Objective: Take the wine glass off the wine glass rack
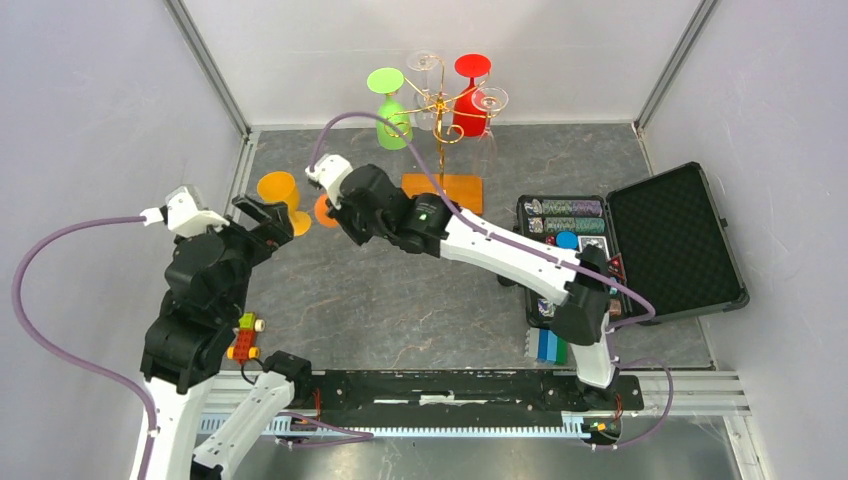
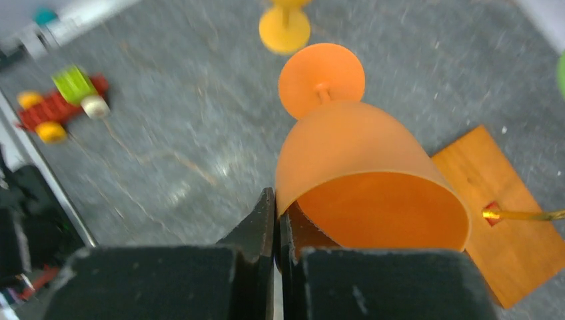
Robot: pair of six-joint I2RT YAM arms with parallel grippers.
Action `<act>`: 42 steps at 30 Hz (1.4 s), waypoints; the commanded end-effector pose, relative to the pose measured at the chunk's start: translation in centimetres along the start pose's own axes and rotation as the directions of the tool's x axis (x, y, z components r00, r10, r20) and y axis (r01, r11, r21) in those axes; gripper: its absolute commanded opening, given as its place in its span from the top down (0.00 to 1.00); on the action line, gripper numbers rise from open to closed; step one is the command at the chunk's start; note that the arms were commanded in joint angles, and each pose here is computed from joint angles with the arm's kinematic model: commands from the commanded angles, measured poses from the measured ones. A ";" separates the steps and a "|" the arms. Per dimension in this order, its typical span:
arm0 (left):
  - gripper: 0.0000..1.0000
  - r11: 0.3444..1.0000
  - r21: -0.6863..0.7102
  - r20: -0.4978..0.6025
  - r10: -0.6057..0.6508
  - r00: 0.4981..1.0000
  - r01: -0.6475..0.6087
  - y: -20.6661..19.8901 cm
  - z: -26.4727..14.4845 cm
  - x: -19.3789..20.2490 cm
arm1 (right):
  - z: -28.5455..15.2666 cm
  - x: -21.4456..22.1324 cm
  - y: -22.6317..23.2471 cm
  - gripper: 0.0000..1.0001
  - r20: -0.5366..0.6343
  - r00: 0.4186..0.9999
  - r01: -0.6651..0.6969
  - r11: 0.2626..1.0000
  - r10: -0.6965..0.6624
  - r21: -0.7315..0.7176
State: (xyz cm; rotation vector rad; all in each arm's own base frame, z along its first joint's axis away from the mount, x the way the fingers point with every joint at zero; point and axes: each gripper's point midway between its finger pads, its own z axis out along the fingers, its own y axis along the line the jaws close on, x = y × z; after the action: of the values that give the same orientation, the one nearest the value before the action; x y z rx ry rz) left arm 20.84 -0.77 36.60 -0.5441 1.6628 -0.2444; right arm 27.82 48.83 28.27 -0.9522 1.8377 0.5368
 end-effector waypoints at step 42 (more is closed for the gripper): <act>0.00 1.000 0.012 -0.292 0.019 0.956 -0.016 -1.7 7.3 5.8 | -4.7 14.3 -1.5 0.69 -0.438 0.810 0.313 0.919 -0.389 -0.239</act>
State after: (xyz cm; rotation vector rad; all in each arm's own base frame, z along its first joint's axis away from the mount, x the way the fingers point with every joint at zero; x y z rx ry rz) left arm 26.84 -3.49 29.03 -0.5101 2.0089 -0.2530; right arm 22.04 37.66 15.49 -1.6540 2.0622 0.1958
